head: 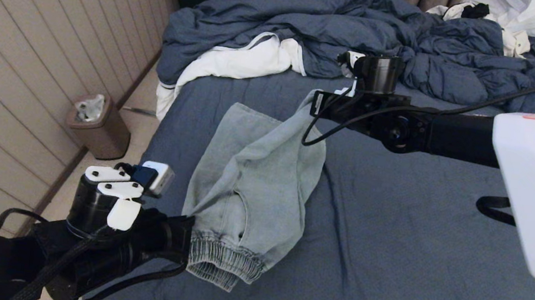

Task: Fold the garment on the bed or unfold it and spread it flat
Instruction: Fold the blue shorts

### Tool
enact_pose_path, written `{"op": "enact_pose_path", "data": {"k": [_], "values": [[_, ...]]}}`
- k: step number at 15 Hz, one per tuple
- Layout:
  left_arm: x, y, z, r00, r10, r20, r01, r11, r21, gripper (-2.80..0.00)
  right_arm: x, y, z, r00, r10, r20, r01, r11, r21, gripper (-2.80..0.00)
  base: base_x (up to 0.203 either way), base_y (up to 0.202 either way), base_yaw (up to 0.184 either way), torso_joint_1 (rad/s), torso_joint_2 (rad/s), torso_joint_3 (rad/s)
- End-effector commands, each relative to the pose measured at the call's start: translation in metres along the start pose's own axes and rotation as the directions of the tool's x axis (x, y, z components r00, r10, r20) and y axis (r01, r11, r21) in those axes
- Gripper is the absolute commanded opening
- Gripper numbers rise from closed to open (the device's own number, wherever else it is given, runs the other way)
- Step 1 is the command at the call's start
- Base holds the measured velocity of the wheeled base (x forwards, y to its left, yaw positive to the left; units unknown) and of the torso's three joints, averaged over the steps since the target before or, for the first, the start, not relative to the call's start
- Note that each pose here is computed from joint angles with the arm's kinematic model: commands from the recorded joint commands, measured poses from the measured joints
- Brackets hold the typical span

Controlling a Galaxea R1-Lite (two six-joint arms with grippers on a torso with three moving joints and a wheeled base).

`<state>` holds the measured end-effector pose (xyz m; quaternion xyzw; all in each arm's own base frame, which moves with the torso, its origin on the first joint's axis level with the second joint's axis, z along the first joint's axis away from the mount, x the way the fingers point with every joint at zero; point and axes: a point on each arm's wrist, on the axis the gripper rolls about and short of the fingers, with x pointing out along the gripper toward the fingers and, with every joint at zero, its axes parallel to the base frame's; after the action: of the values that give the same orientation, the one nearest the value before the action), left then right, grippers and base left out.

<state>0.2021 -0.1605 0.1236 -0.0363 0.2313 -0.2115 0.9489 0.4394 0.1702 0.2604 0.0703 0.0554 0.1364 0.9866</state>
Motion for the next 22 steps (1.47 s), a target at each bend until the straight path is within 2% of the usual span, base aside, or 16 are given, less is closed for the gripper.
{"op": "enact_pose_path", "data": {"k": [1,8,9,11,12,14,18,20,22], "values": [[-0.001,0.004,-0.012,1.000,0.005,-0.015,-0.005,1.000,0.000,-2.80,0.003,0.002,-0.005,1.000,0.004,-0.010,-0.004,1.000,-0.002,-2.80,0.000,0.000,0.000,0.000,0.00,0.000],[0.021,0.003,-0.023,0.999,-0.018,-0.042,0.018,1.000,-0.001,-2.80,0.008,0.005,-0.012,1.000,0.023,-0.011,-0.023,0.999,-0.038,-2.80,0.000,0.000,0.000,0.000,0.00,0.000],[0.027,0.004,-0.026,0.999,-0.016,-0.039,0.016,1.000,-0.003,-2.80,0.009,0.004,-0.013,1.000,0.023,-0.015,-0.023,0.999,-0.038,-2.80,0.000,0.000,0.000,0.000,0.00,0.000],[0.036,0.009,-0.025,1.000,-0.008,0.013,0.008,1.000,-0.016,-2.80,0.008,0.005,-0.012,0.999,0.033,-0.014,-0.033,0.998,-0.049,-2.80,0.000,0.000,0.000,0.000,0.00,0.000],[0.039,0.013,-0.026,1.000,0.007,0.009,-0.007,1.000,-0.020,0.00,0.009,0.005,-0.013,0.999,0.035,-0.018,-0.036,0.998,-0.052,-2.80,0.000,0.000,0.000,0.000,0.00,0.000],[0.044,0.026,-0.025,0.999,0.048,0.009,-0.048,0.998,-0.038,0.00,0.014,0.004,-0.021,0.999,0.033,-0.033,-0.035,0.998,-0.053,-2.80,0.000,0.000,0.000,0.000,0.00,0.000],[0.031,0.055,-0.018,0.995,0.091,0.027,-0.090,0.994,-0.067,0.00,0.021,0.004,-0.028,0.999,0.037,-0.020,-0.038,0.998,-0.052,-2.80,0.000,0.000,0.000,0.000,0.00,0.000],[0.021,0.058,-0.016,0.994,0.092,0.051,-0.089,0.994,-0.065,0.00,0.022,0.004,-0.031,0.999,0.038,-0.025,-0.039,0.998,-0.052,-2.80,0.000,0.000,0.000,0.000,0.00,0.000],[0.011,0.052,-0.008,0.994,0.065,0.091,-0.061,0.997,-0.048,0.00,0.022,0.006,-0.032,0.999,0.042,-0.030,-0.044,0.998,-0.053,-2.80,0.000,0.000,0.000,0.000,0.00,0.000]]}}
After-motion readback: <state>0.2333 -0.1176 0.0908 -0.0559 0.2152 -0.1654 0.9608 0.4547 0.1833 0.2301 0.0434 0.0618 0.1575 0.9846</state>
